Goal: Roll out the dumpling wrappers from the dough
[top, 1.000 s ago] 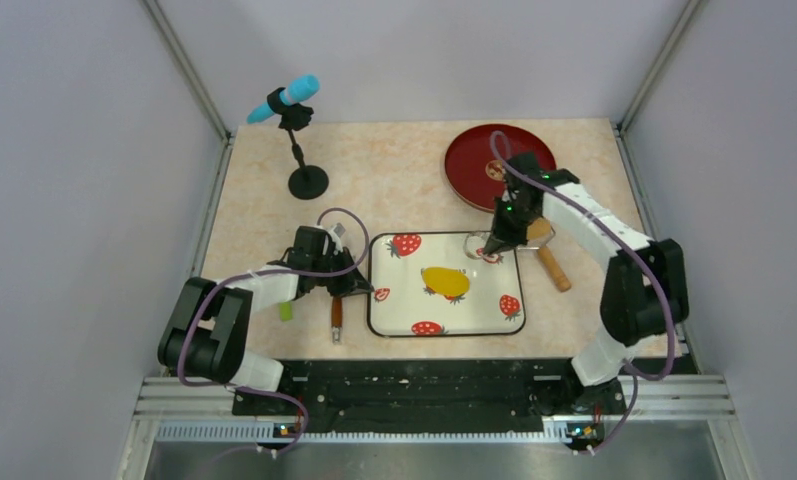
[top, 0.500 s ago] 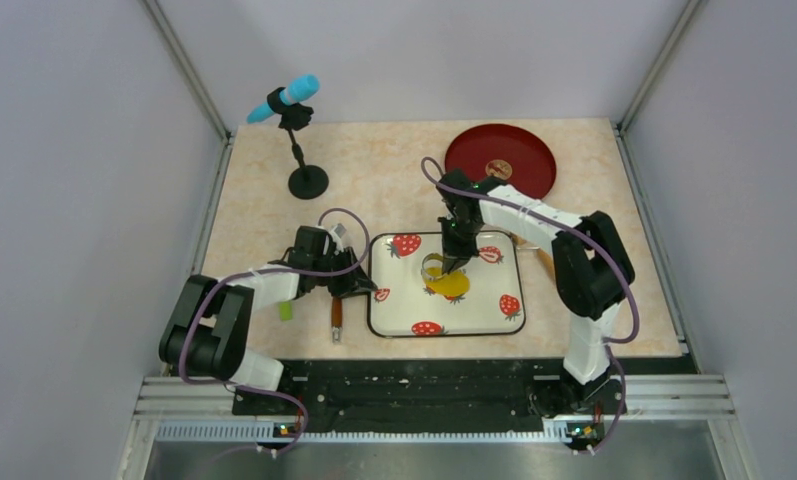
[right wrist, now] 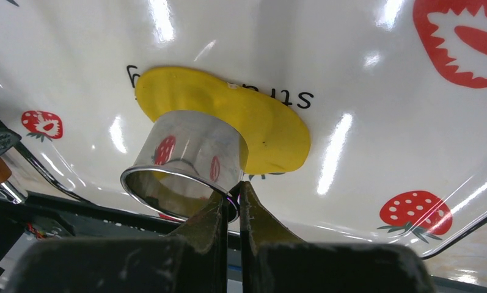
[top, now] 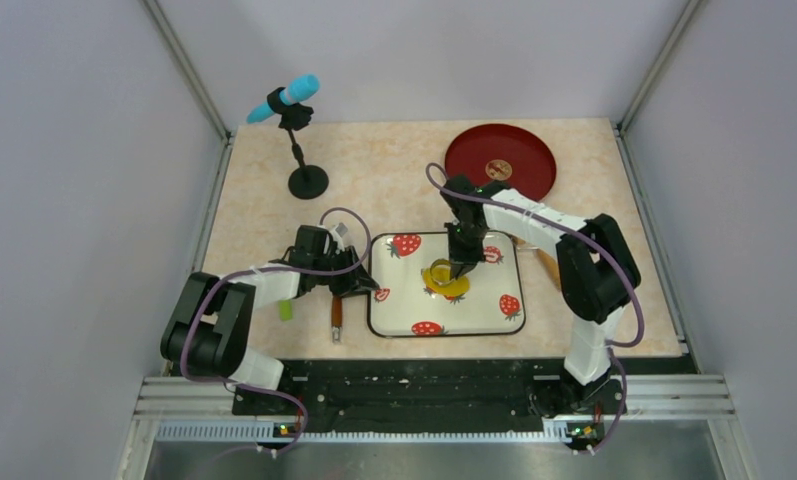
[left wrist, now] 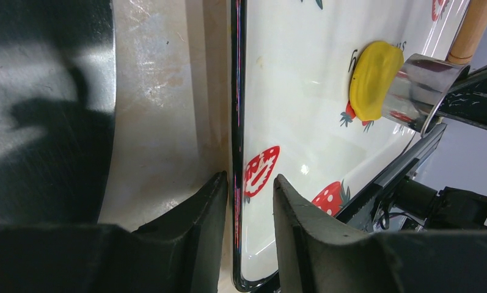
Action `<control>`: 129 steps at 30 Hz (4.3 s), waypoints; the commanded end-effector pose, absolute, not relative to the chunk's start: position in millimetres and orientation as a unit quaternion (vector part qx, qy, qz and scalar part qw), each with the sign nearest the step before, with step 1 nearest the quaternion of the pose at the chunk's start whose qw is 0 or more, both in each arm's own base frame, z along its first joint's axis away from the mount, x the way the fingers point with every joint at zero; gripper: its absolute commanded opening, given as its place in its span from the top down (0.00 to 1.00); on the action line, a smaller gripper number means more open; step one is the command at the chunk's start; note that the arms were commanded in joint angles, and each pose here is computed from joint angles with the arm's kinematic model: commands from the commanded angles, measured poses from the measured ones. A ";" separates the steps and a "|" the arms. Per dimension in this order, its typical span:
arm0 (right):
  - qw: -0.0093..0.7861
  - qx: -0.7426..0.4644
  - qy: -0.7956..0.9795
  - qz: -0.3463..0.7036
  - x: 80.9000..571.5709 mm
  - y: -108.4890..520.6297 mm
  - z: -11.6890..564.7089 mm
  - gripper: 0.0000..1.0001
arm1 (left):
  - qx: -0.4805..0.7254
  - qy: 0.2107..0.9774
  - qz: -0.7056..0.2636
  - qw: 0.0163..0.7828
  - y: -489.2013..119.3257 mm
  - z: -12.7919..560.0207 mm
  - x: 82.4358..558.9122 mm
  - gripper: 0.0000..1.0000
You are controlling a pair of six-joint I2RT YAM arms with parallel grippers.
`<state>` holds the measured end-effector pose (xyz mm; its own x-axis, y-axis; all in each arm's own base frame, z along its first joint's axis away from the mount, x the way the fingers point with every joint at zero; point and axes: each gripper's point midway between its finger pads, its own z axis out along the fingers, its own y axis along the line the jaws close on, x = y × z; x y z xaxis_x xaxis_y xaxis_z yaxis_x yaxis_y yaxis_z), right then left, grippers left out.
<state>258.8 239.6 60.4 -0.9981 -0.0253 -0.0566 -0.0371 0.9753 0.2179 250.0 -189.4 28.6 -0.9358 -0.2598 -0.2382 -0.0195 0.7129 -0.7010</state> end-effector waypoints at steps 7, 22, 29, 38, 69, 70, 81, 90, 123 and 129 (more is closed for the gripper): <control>0.042 -0.010 0.994 0.103 258.2 234.1 63.4 1.00 | -0.072 0.910 -0.372 0.169 -190.9 29.3 257.7 0.63; 0.027 -0.003 0.994 0.104 249.5 232.4 52.5 1.00 | -0.071 0.910 -0.373 0.169 -191.4 29.5 258.3 0.63; 0.019 0.002 0.994 0.106 246.2 233.2 53.3 0.92 | -0.068 0.908 -0.375 0.172 -192.0 33.0 259.6 0.63; 0.068 -0.001 0.993 0.098 263.6 230.5 84.2 0.60 | -0.061 0.908 -0.355 0.215 -185.1 66.5 269.7 0.63; 0.041 0.083 0.936 0.340 269.7 225.0 85.0 0.74 | 0.010 0.862 -0.486 0.145 -335.7 113.8 277.0 0.61; 0.039 0.082 0.936 0.340 271.3 225.7 83.7 0.75 | 0.012 0.863 -0.485 0.142 -337.8 110.4 276.7 0.61; 0.019 0.077 0.940 0.331 272.5 226.4 65.3 0.80 | 0.030 0.889 -0.439 0.127 -346.2 76.3 272.8 0.63; 0.013 0.075 0.939 0.335 268.8 227.1 61.4 0.86 | 0.032 0.899 -0.421 0.121 -342.5 61.5 270.1 0.67; 0.001 0.075 0.962 0.261 253.2 203.7 10.4 1.00 | 0.012 0.950 -0.305 0.062 -311.1 -3.5 249.8 1.00; -0.006 0.067 0.970 0.233 249.9 194.8 -5.6 1.00 | -0.005 0.955 -0.292 0.043 -308.2 -17.2 246.3 1.00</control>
